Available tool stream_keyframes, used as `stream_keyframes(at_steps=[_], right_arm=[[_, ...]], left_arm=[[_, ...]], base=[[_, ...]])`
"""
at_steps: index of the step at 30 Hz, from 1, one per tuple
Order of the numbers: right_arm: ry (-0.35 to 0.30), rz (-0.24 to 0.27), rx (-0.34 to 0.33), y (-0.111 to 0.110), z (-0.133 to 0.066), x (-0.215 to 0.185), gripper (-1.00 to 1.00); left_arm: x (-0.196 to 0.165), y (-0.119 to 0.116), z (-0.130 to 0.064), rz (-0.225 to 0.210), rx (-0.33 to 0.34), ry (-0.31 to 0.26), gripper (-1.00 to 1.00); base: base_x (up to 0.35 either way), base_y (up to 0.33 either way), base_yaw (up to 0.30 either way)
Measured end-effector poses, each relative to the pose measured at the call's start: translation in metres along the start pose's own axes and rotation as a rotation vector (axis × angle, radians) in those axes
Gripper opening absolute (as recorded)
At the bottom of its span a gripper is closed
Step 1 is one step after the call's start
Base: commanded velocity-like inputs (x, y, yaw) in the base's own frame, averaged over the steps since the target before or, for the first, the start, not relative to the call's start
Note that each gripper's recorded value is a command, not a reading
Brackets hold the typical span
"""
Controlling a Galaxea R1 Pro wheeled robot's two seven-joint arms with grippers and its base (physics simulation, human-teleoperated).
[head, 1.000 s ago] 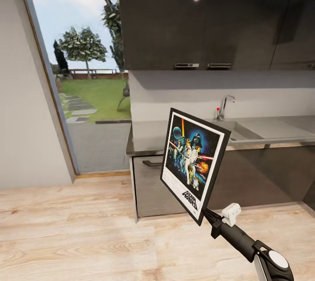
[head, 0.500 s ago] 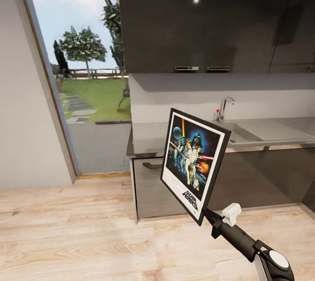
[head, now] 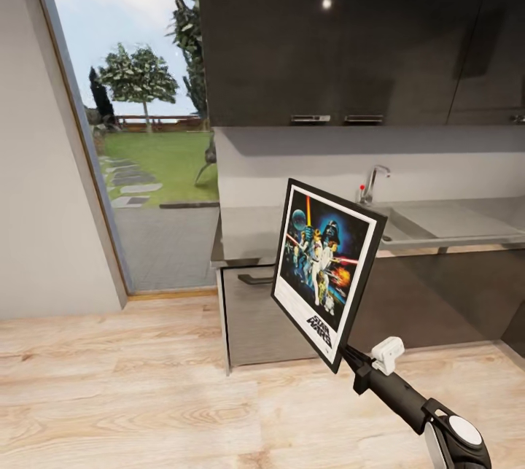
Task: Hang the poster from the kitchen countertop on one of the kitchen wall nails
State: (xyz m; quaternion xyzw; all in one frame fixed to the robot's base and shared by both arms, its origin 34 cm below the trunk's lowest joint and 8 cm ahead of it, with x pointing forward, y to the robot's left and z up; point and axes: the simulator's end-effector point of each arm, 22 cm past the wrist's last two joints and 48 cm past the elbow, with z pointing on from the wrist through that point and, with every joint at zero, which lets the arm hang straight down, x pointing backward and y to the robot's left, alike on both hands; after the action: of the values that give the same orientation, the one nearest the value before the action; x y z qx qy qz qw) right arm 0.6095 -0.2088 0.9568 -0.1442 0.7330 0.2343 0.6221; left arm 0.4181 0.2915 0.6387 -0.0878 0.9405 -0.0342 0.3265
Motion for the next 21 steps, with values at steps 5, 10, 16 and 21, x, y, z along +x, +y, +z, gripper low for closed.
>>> stream_keyframes(at_steps=[5,10,16,21], right_arm=[[0.001,0.001,0.002,0.001,-0.001,-0.006,-1.0],[0.0,-0.001,0.0,0.002,-0.002,-0.013,-1.0],[-0.001,0.0,0.004,0.003,-0.005,-0.02,-1.0],[-0.002,0.002,0.008,0.003,-0.007,-0.025,-1.0]], left_arm=[[-0.003,-0.001,-0.005,0.0,0.0,0.001,1.0],[-0.006,-0.001,-0.011,0.0,0.0,0.001,1.0],[-0.009,-0.002,-0.017,0.0,0.0,0.002,1.0],[-0.011,-0.002,-0.022,0.0,0.0,0.002,1.0]], base=[[0.0,0.0,0.0],[0.0,0.0,0.0],[0.0,0.0,0.0],[0.0,0.0,0.0]])
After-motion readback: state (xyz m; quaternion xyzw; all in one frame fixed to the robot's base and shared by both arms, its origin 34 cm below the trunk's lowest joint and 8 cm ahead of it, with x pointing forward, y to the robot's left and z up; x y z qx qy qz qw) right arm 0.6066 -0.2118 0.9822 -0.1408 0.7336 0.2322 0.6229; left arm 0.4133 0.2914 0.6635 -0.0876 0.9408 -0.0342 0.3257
